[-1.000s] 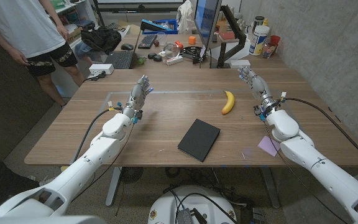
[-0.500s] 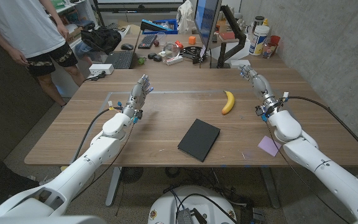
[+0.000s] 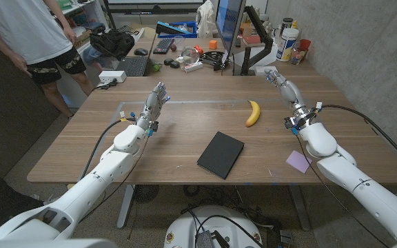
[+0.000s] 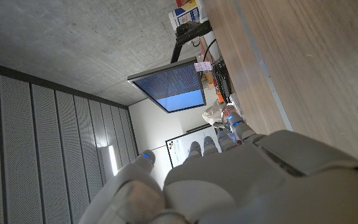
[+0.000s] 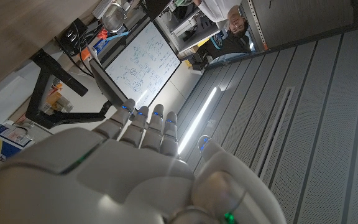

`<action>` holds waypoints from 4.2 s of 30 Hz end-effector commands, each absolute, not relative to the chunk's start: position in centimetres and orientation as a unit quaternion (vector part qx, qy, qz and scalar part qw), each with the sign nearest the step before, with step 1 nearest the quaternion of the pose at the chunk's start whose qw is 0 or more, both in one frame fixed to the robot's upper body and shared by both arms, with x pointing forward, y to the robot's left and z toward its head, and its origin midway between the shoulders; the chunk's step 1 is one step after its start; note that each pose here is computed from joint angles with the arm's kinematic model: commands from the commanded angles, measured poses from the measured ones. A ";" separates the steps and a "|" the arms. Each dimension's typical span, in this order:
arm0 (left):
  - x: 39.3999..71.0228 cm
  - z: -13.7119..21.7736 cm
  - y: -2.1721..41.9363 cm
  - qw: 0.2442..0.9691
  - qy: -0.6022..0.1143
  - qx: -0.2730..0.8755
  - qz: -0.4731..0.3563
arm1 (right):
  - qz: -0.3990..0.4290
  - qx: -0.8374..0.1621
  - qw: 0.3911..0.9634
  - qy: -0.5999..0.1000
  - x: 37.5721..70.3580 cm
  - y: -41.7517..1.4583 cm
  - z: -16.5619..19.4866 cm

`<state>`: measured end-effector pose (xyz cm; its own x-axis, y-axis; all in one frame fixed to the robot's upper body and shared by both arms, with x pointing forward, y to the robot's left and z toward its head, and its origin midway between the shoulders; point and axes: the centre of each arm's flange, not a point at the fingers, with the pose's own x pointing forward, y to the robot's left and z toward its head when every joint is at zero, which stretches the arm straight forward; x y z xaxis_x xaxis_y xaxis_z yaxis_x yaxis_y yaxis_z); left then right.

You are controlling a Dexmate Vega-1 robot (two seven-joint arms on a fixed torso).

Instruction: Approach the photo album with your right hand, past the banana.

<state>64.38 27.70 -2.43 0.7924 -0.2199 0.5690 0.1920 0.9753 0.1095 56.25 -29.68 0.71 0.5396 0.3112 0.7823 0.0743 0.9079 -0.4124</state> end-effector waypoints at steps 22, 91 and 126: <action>64.4 -2.5 27.5 0.946 -0.304 0.025 -0.111 | 0.058 -0.274 0.798 -0.533 52.8 -28.3 0.8; 64.0 -2.6 27.1 0.945 -0.303 0.031 -0.116 | 0.042 -0.431 0.665 -0.608 47.5 -25.6 -0.8; 63.9 -3.0 27.5 0.946 -0.302 0.030 -0.116 | 0.059 -0.470 0.645 -0.600 47.3 -24.0 -1.9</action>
<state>63.93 27.23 -2.93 0.7910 -0.2372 0.5640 0.2006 0.9714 0.1271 47.37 -24.60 -1.62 0.2678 0.6210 0.7366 0.4791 0.5775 -0.6610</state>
